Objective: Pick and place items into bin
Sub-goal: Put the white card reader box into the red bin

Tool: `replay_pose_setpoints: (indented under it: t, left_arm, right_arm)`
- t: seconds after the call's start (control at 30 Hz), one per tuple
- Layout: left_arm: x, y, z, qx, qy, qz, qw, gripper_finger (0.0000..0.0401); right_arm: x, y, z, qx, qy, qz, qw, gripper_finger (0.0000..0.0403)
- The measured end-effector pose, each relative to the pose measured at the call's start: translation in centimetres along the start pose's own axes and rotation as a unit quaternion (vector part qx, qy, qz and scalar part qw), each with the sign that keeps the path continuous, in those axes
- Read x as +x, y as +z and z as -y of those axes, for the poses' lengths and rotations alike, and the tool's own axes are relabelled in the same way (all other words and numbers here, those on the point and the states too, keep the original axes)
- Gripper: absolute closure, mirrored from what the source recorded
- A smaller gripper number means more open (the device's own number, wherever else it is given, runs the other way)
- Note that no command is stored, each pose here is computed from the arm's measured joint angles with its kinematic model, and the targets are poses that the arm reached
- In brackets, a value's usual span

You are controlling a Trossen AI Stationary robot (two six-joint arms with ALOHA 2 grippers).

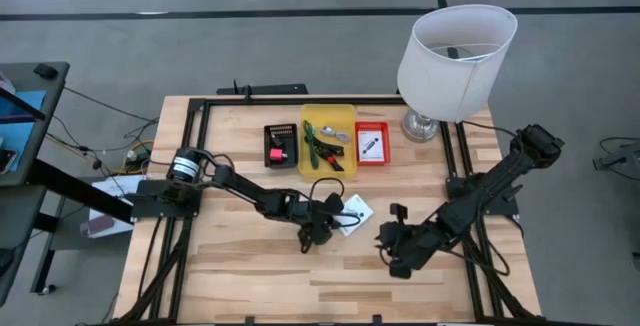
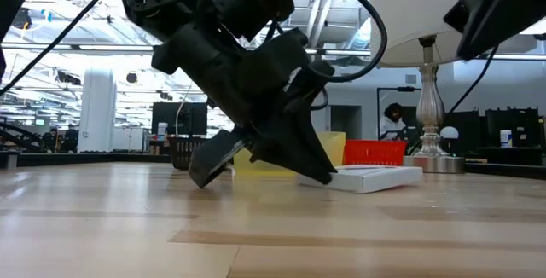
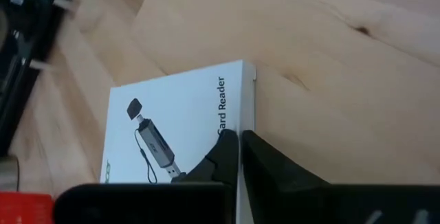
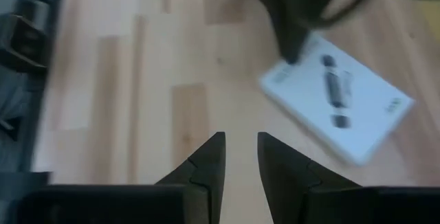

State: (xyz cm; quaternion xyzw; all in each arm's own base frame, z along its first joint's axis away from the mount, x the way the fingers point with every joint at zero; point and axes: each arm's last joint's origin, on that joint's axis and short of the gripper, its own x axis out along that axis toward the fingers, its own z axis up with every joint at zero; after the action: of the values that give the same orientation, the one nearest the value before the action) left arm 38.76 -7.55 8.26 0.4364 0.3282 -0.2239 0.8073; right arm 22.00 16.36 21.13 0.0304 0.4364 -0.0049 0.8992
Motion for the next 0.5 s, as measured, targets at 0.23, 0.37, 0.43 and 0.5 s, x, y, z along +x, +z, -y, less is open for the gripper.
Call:
replay_pose_setpoints:
  t: [0.23,0.37,0.43,0.5]
  left_arm:
    - [0.1,0.6,-0.1,-0.021,0.050,-0.012,0.998,0.0400]
    - [0.0,1.3,0.4,-0.010,0.066,-0.023,0.997,0.0400]
    - [0.0,1.7,0.7,0.000,0.081,-0.033,0.996,0.0400]
    - [-0.1,2.1,1.0,0.012,0.094,-0.044,0.994,0.0400]
  right_arm:
    - [-0.5,-0.3,-1.3,-0.009,0.026,0.023,0.999,0.0324]
    - [-0.6,-0.2,-1.5,-0.007,0.029,0.027,0.999,0.0324]
    - [-0.6,-0.2,-1.5,-0.005,0.029,0.027,0.999,0.0324]
    - [-0.6,-0.2,-1.5,-0.003,0.030,0.027,0.999,0.0324]
